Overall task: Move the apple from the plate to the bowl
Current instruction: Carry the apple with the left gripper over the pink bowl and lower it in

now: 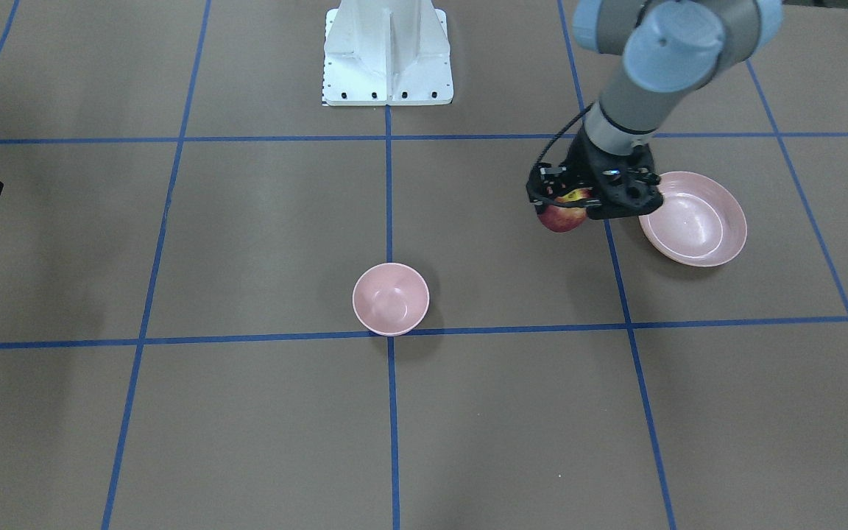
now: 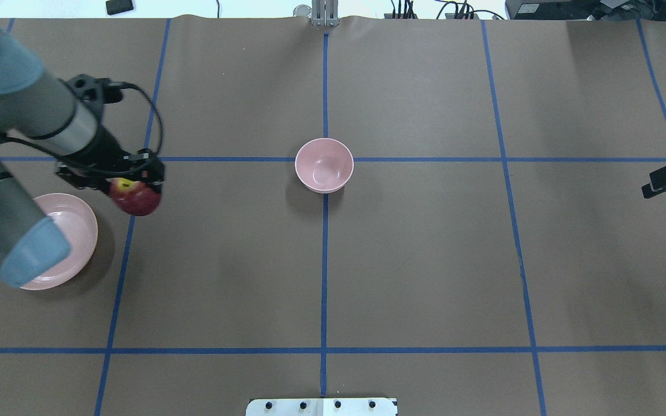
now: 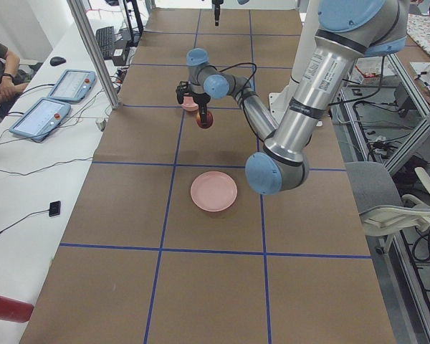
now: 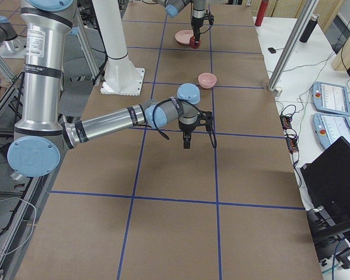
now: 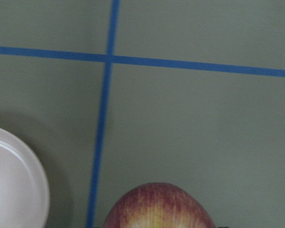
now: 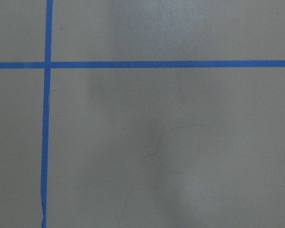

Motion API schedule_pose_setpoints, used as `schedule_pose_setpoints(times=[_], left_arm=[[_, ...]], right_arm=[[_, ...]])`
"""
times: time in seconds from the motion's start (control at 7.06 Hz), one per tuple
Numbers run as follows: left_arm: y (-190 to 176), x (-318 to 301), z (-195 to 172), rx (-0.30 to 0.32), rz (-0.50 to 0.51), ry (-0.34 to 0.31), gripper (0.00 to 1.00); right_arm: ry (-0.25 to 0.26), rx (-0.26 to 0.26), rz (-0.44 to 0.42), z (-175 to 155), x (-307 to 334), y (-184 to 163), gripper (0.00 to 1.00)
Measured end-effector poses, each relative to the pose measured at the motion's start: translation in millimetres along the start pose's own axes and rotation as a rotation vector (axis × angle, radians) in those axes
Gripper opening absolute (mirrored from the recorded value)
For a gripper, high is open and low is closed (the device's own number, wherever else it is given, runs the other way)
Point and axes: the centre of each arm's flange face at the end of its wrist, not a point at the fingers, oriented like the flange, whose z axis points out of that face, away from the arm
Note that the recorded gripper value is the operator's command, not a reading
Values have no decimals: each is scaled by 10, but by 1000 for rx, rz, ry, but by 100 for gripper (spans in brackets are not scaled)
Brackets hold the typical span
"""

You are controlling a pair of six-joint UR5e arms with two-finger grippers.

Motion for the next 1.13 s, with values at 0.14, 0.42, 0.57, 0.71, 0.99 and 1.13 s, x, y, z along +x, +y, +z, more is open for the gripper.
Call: schedule_pose_setpoints(times=[0.14, 0.42, 0.57, 0.71, 0.99, 1.13], left_arm=[[-63, 659, 76, 11, -33, 9, 0], [-317, 1510, 210, 22, -78, 28, 0], [-439, 1766, 274, 30, -90, 22, 0], [-536, 1923, 370, 41, -96, 21, 0], [-616, 2022, 572, 57, -105, 37, 0], [-585, 2049, 651, 64, -102, 35, 0]], right_arm=[[1, -3, 2, 10, 13, 4, 100], [2, -4, 5, 20, 23, 2, 100], [3, -4, 7, 22, 23, -3, 100], [3, -3, 9, 23, 23, -6, 100], [3, -3, 9, 25, 23, -9, 100], [4, -4, 10, 28, 25, -12, 100]])
